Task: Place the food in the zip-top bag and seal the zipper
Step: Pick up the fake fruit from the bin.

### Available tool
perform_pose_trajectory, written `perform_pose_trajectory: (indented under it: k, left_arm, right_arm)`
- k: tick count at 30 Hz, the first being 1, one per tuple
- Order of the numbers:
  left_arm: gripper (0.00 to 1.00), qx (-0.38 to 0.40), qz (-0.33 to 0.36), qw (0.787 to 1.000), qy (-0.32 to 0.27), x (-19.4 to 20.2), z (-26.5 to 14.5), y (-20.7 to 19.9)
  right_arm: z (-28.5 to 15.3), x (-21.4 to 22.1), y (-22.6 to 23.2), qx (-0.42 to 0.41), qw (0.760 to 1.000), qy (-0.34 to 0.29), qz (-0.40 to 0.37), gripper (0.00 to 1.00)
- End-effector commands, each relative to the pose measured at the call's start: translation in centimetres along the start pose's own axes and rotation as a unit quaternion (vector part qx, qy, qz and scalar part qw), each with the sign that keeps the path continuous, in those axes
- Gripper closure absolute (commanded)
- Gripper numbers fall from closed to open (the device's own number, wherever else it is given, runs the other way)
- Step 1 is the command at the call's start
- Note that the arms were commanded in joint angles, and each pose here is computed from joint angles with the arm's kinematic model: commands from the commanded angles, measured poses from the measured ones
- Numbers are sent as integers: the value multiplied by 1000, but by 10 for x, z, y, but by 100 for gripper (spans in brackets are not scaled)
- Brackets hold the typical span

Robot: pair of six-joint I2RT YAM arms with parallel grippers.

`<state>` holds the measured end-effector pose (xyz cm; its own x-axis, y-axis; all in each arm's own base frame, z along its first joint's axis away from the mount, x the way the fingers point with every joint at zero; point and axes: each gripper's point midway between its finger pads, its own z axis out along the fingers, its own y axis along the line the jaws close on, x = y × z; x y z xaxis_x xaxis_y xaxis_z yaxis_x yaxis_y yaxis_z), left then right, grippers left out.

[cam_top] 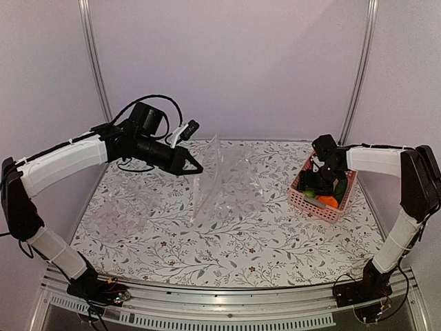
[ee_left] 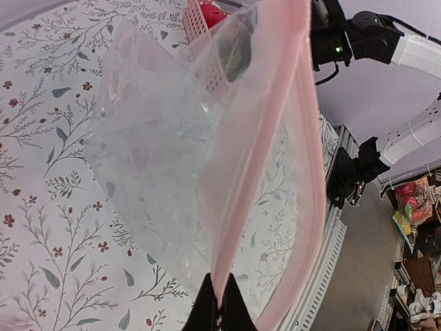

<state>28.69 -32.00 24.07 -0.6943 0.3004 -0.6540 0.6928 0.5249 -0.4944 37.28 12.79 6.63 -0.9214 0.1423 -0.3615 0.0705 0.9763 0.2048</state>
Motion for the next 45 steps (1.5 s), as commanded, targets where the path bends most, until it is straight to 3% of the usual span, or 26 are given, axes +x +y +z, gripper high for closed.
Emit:
perform_pose_trajectory:
  k: [1, 6, 21, 36, 45]
  left_arm:
    - [100, -5, 0, 1000, -8, -2, -3, 4]
    - [100, -6, 1, 1000, -8, -2, -4, 4]
    - [100, -5, -2, 1000, -6, 0, -2, 5]
    - [100, 10, -4, 1000, -15, -4, -6, -4]
    - [100, 11, -14, 1000, -17, -6, -3, -7]
  right_arm:
    - [9, -1, -2, 16, 1000, 4, -11, 19]
    - [12, -2, -14, 52, 999, -1, -4, 20]
    - [-9, -11, -13, 46, 998, -35, -1, 29]
    - [-91, -20, -8, 10, 990, -138, -21, 30]
    - [-149, -10, 34, -91, 976, -181, -74, 32]
